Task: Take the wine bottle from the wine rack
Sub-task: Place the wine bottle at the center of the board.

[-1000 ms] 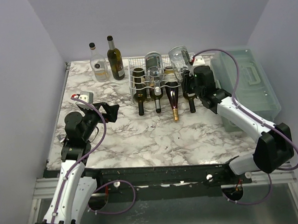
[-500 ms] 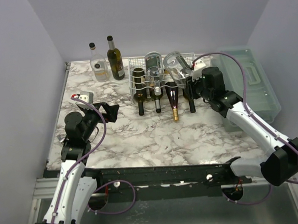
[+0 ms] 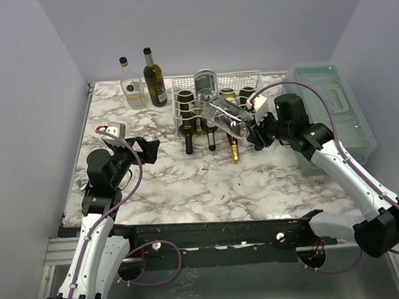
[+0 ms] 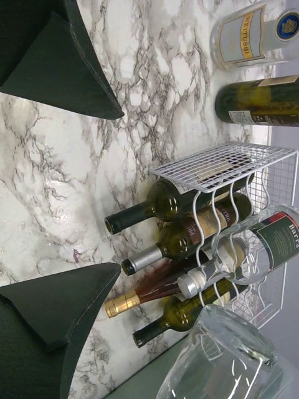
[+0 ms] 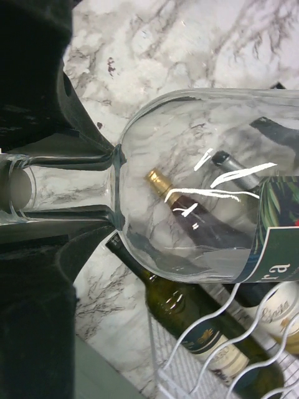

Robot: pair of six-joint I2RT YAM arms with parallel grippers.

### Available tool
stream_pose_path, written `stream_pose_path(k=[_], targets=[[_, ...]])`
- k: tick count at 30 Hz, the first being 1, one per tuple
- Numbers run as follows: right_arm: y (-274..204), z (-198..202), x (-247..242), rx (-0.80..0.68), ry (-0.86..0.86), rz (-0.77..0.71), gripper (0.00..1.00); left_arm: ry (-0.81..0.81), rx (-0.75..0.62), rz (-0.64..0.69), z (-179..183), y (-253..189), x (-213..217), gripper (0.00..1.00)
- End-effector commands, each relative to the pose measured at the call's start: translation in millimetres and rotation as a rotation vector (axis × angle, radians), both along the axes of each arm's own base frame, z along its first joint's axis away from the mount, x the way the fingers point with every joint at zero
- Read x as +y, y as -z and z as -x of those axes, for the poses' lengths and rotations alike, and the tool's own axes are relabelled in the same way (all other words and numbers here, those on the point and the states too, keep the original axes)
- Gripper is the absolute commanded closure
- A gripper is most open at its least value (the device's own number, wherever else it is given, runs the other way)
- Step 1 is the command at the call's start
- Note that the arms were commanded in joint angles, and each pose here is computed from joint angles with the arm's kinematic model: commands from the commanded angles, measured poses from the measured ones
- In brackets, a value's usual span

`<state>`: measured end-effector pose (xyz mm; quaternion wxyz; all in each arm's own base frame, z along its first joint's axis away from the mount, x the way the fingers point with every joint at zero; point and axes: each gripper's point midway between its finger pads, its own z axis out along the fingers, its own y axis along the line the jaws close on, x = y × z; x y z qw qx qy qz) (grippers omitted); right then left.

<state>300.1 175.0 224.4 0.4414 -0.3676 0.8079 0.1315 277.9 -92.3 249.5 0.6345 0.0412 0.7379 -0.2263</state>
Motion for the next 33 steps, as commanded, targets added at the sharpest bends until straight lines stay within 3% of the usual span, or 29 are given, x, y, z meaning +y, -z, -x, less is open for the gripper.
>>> stream_pose_path(k=[1,12,33], targets=[[-90,11,27,-0.271,-0.242,-0.112,1.00,0.008,-0.051,-0.008,2,-19,0,0.01],[-77,58,33,-0.239,-0.537,-0.037,1.00,0.008,-0.048,-0.009,2,-18,0,0.01],[-70,80,32,-0.267,-0.756,0.054,1.00,0.013,-0.042,-0.010,2,-17,-1,0.01]])
